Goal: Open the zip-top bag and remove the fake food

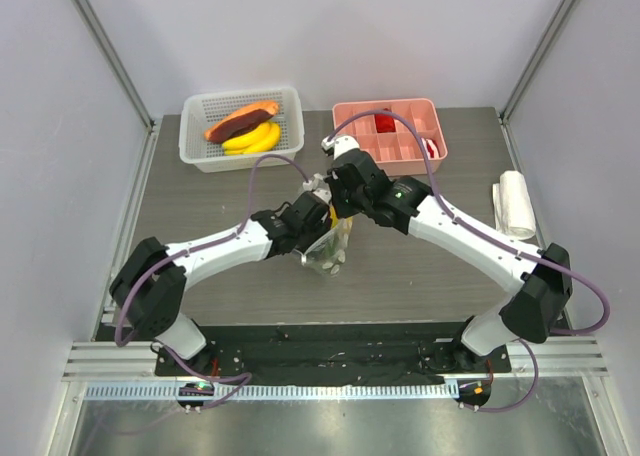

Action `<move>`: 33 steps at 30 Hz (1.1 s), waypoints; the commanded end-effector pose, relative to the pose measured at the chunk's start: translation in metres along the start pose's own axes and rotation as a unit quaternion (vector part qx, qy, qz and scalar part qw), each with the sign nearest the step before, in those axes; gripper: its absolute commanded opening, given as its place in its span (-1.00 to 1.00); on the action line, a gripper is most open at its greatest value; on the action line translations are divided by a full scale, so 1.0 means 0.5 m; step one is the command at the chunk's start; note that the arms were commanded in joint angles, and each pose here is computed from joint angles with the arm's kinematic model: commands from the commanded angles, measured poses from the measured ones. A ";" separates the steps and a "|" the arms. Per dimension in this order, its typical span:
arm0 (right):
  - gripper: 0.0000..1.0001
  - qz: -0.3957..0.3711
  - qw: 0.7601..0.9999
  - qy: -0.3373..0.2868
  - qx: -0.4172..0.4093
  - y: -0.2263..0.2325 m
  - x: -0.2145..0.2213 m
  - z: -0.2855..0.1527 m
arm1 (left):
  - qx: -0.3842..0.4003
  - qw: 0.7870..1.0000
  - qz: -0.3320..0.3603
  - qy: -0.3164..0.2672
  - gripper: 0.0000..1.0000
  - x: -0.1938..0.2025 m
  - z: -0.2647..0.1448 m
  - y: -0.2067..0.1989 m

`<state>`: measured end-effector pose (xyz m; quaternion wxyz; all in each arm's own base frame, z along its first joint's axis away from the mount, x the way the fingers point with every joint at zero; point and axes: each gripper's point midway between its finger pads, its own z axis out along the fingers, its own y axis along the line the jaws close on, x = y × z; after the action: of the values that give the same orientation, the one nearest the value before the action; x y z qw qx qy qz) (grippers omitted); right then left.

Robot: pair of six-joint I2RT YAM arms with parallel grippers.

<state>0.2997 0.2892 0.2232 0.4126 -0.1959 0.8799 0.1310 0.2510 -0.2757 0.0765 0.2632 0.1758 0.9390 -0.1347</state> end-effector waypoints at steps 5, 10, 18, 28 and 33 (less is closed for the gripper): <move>-0.98 0.014 0.999 -0.038 -0.004 -0.001 -0.027 -0.025 | -0.008 0.994 0.008 -0.108 -0.70 -0.090 -0.113 0.013; -0.98 0.012 0.999 -0.037 0.011 -0.014 -0.018 -0.023 | 0.022 0.990 0.009 -0.139 -0.92 -0.121 -0.186 -0.004; -0.98 0.020 0.999 -0.035 0.019 -0.021 -0.004 -0.018 | 0.031 0.975 -0.002 -0.222 -0.96 -0.175 -0.293 0.002; -0.98 0.047 0.994 -0.077 -0.054 0.035 -0.110 -0.094 | -0.038 0.971 0.071 -0.227 -1.00 -0.205 -0.239 0.011; -0.98 0.044 0.997 -0.047 -0.049 0.035 -0.075 -0.069 | 0.016 0.948 0.059 -0.311 -0.99 -0.240 -0.263 -0.022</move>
<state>0.2963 0.3024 0.2713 0.4456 -0.1714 0.8570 0.1939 0.2697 -0.2597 0.2013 0.4481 0.2022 0.8603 -0.1346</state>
